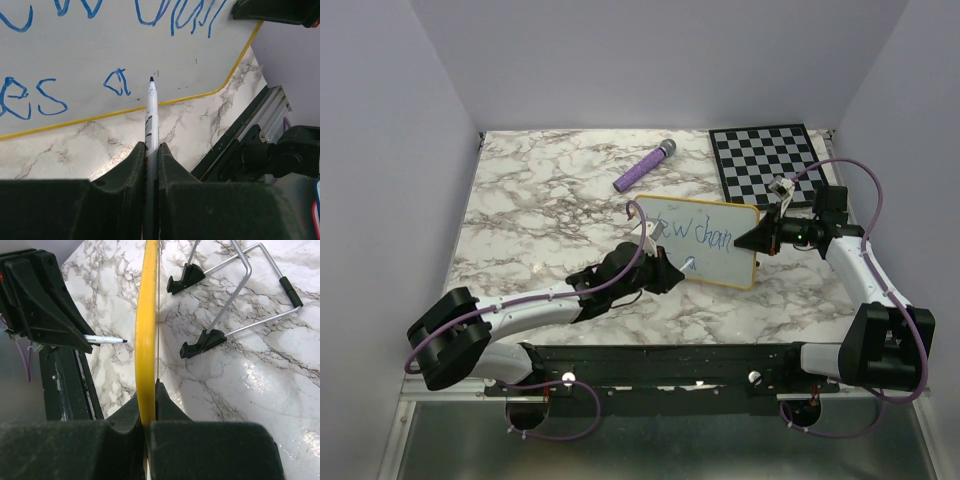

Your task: Write a sentence on the whiteboard

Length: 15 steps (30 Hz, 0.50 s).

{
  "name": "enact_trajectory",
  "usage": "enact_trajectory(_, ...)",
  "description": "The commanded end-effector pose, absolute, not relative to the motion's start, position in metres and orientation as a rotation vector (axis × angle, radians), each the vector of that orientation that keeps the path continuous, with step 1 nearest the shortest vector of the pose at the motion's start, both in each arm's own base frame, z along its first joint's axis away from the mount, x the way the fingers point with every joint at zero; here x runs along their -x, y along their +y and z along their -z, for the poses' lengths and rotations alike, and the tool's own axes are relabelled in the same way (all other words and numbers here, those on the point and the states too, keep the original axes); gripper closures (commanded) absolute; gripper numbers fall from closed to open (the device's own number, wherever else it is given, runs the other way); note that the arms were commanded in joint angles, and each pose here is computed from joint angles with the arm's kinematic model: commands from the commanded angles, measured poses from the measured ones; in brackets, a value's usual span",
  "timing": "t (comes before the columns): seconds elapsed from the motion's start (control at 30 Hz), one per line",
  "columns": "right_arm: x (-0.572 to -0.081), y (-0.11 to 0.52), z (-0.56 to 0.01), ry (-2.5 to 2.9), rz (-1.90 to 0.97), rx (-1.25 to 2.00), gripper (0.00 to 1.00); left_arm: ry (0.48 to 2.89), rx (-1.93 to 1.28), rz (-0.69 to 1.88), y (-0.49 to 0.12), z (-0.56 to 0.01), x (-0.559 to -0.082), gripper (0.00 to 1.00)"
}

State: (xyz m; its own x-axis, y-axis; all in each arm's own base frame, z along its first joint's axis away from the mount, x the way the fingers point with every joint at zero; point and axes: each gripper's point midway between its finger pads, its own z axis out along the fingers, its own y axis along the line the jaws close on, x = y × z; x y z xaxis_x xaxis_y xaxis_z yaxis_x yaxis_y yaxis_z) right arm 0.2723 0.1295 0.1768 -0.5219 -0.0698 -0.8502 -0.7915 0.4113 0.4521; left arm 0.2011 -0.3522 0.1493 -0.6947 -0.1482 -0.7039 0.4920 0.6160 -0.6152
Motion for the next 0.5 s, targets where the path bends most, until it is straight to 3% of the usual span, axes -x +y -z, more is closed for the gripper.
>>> enact_trajectory(0.0,-0.267,0.133,-0.188,1.832,-1.201,0.755,0.99,2.034,-0.260,1.089,-0.347,-0.154,-0.204,1.00)
enact_trajectory(0.47,-0.268,0.133,-0.188,1.832,-1.200,0.756,0.99,2.043,-0.259,1.087,-0.352,-0.141,-0.207,1.00)
